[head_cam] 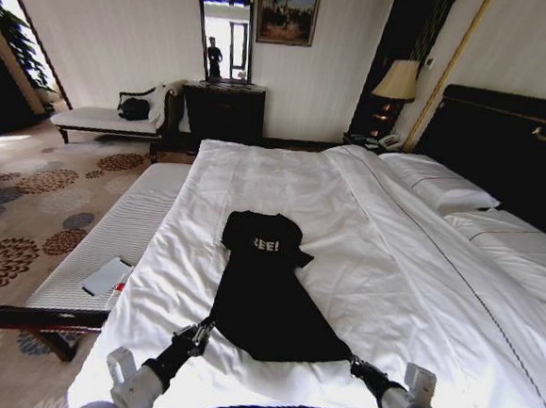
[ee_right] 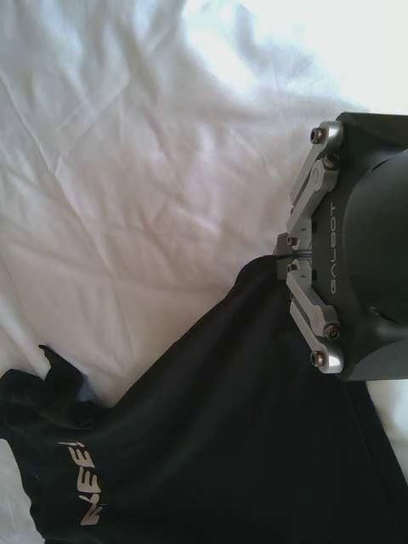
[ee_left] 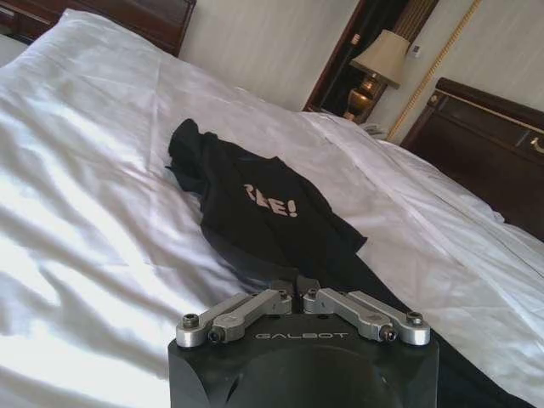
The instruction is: Fold the clothes on the bed.
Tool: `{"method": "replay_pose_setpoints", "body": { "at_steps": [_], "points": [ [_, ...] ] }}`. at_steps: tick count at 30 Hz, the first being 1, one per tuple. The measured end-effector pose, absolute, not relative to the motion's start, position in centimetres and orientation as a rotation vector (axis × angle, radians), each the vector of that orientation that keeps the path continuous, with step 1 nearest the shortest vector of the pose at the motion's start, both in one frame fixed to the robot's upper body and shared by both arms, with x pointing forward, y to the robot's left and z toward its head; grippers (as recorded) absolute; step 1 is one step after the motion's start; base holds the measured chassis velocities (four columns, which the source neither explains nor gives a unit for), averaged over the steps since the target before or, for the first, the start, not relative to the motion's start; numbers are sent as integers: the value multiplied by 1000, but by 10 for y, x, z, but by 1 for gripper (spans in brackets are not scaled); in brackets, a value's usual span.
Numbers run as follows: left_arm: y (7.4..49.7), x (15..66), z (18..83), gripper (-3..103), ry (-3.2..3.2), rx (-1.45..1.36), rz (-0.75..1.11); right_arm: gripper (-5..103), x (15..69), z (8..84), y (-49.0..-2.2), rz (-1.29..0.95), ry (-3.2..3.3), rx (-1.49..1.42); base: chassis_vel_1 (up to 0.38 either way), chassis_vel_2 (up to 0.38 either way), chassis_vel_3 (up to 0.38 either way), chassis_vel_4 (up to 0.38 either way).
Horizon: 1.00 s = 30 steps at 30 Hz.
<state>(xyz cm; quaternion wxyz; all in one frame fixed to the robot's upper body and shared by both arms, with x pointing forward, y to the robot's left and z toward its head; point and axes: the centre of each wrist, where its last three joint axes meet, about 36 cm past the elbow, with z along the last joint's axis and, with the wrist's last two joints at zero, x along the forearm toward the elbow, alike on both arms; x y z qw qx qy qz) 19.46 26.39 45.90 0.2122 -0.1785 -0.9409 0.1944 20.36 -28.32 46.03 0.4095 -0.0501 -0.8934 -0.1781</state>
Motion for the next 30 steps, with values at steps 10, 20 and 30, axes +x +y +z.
{"method": "replay_pose_setpoints", "body": {
  "at_steps": [10, 20, 30],
  "points": [
    [291, 181, 440, 1, -2590, -350, 476, 0, 190, 454, -265, -424, -2241, -111, 0, 0, 0, 0],
    [300, 155, 421, 1, -2529, -262, 464, 0, 172, 452, -251, -341, -2228, -113, 0, 0, 0, 0],
    [319, 163, 432, 1, -2568, -234, 431, 0, 170, 477, -259, -286, -2272, -118, 0, 0, 0, 0]
  ]
}}
